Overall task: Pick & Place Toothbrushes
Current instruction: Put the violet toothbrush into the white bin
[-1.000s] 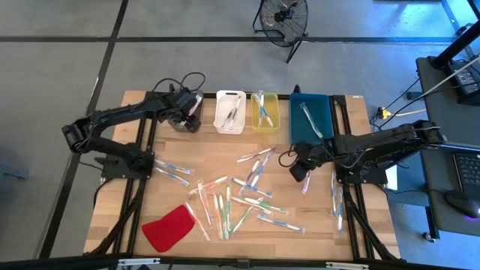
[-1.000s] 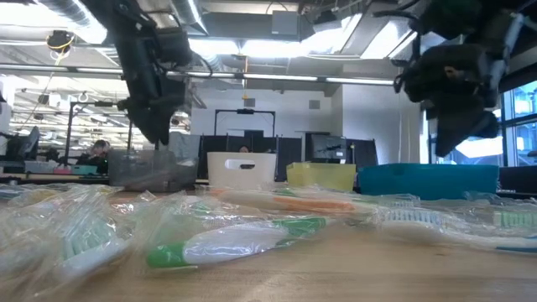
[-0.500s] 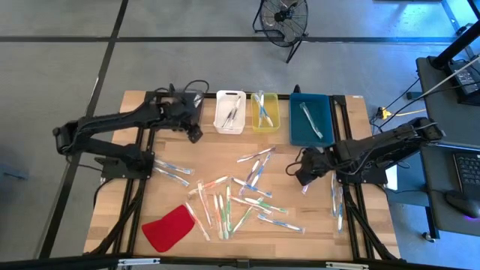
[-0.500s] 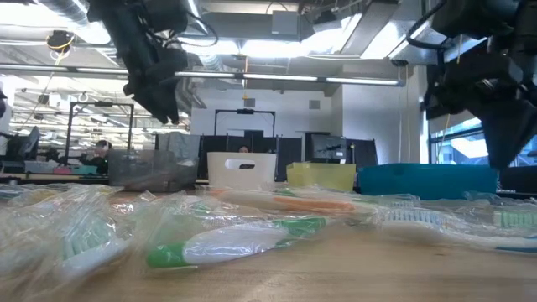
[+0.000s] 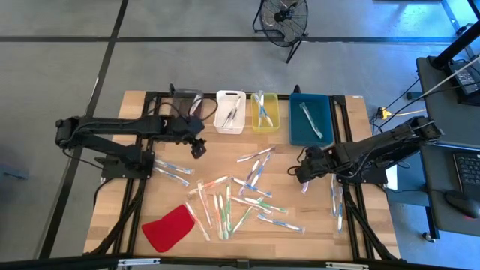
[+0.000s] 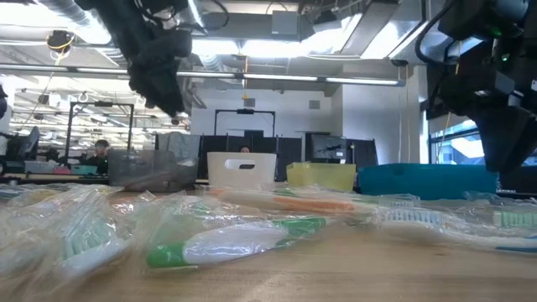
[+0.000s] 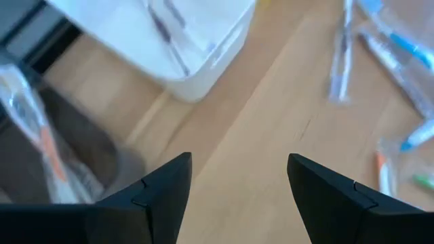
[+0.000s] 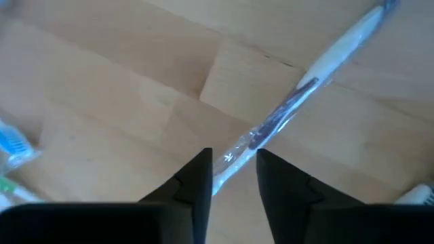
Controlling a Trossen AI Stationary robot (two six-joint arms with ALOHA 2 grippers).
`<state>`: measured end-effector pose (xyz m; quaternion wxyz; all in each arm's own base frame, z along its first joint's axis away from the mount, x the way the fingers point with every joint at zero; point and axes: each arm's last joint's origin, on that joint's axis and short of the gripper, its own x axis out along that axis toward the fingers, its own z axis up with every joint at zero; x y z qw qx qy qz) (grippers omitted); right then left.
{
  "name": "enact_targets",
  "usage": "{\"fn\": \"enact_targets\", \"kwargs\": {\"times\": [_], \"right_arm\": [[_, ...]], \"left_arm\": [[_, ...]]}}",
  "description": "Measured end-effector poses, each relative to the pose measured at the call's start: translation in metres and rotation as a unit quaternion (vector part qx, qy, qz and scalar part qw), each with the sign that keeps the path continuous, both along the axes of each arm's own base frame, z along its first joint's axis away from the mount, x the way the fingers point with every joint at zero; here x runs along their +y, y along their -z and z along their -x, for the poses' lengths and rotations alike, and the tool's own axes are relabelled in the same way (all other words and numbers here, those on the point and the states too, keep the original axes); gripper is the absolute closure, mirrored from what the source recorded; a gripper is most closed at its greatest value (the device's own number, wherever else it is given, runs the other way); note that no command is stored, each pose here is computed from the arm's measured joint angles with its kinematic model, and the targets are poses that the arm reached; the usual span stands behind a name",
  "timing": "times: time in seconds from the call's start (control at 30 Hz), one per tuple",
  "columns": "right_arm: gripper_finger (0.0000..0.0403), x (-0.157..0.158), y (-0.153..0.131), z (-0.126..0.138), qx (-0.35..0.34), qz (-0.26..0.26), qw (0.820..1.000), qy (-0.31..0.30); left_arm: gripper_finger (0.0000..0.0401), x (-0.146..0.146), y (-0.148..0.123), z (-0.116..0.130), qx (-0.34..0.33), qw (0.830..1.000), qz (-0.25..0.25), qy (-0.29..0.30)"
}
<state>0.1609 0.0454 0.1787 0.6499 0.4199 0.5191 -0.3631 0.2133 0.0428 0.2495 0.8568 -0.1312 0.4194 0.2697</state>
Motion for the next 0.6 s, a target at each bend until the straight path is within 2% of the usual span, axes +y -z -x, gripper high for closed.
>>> {"fn": "enact_targets", "kwargs": {"times": [0.3,0.6], "right_arm": [[0.021,0.004,0.018,-0.007,0.055,0.009,0.998,0.041],[0.0186,0.007,0.033,-0.016,0.077,0.002,0.995,0.059]], "left_arm": [[0.0162,-0.03,0.008,-0.023,-0.026,0.998,-0.017,0.05],[0.0162,-0.047,0.034,-0.04,0.017,0.997,-0.008,0.072]]}}
